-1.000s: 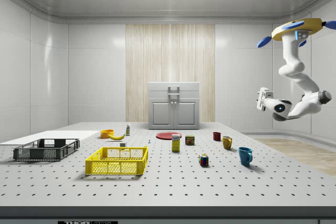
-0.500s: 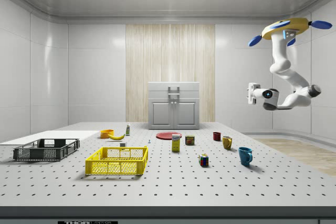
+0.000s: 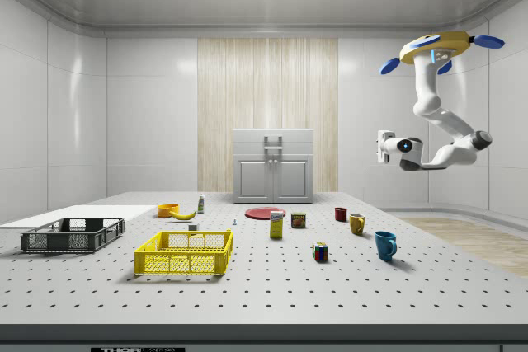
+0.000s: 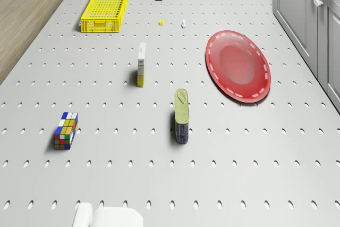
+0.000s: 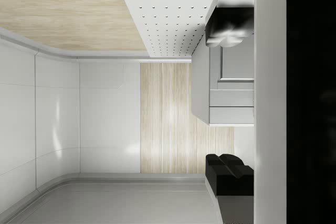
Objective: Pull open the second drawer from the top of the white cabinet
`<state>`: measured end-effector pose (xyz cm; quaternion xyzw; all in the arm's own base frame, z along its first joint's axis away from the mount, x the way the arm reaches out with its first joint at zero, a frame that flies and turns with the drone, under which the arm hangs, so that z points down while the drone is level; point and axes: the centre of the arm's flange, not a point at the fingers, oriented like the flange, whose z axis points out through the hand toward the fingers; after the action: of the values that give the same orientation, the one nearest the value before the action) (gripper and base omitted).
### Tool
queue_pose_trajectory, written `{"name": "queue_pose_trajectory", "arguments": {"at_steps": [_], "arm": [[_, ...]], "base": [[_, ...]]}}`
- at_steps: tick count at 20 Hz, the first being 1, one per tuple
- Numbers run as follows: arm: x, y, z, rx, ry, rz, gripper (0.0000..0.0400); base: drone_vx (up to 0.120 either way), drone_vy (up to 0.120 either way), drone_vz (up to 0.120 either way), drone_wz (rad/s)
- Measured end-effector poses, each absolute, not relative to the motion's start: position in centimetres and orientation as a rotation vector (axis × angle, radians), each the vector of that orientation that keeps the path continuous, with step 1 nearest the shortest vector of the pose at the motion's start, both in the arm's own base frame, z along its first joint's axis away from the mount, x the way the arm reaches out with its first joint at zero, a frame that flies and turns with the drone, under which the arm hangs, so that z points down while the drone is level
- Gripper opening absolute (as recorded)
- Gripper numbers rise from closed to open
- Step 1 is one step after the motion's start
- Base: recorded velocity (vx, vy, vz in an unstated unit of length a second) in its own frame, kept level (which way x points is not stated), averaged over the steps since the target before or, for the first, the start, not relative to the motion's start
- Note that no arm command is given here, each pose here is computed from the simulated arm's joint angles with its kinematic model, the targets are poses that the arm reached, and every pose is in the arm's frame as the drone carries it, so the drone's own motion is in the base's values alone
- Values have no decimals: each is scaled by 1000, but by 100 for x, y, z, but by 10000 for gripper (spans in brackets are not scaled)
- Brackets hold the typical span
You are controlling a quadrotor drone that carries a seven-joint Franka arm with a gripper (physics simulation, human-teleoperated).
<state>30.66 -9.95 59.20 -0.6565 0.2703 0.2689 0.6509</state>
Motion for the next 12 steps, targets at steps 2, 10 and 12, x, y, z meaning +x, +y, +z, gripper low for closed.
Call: {"name": "queue_pose_trajectory", "arguments": {"at_steps": [2, 10, 12], "arm": [[3066, -995, 5918, -1489, 613, 611, 300], [3066, -996, 5914, -1485, 612, 612, 300], [3066, -996, 5913, -1485, 612, 612, 300]], "base": [[120, -100, 0, 0], [120, -120, 0, 0], [120, -120, 0, 0]]}}
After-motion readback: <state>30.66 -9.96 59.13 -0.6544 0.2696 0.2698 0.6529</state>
